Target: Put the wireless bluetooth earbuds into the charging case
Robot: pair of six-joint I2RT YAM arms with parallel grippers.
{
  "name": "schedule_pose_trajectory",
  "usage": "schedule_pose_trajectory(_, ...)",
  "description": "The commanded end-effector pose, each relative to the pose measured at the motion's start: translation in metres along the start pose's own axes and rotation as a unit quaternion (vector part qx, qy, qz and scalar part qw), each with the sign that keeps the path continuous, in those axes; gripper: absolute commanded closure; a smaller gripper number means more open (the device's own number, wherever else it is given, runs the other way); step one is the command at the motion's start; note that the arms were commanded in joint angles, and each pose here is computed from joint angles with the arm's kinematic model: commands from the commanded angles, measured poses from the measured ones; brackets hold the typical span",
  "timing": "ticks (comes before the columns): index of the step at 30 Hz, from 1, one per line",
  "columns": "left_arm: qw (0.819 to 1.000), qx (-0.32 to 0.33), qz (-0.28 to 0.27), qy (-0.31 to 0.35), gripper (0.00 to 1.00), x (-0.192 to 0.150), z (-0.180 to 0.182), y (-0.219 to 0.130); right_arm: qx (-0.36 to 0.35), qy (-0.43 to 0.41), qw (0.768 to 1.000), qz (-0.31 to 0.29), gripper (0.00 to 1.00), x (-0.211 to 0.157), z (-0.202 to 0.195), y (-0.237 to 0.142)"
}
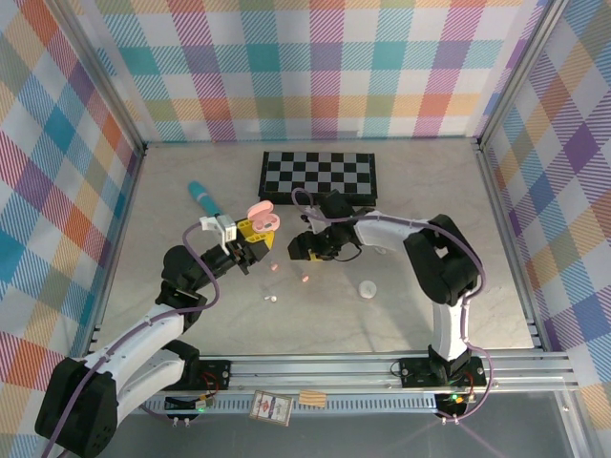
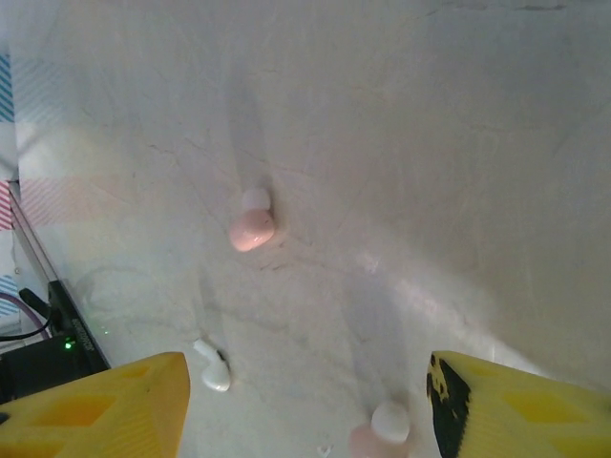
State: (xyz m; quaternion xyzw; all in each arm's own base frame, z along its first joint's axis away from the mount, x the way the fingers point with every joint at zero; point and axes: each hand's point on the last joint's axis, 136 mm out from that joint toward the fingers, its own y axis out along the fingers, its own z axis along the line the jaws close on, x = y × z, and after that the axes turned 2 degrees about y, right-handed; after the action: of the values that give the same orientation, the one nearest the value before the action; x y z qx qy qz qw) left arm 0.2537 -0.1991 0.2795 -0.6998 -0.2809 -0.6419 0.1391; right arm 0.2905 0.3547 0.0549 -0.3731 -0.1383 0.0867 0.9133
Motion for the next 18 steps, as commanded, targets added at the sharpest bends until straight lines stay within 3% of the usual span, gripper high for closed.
schedule_pose_trajectory(1, 1.000, 0.007, -0.024, 0.009, 0.67, 0.016, 0.001, -0.004, 0.017, -0.017, 0.999, 0.027, 0.34, -0.005, 0.004, 0.008)
schedule_pose_trajectory(18, 0.999, 0.019, -0.024, 0.012, 0.67, 0.018, 0.009, 0.000, 0.029, -0.004, 0.998, 0.060, 0.40, -0.052, 0.006, 0.008)
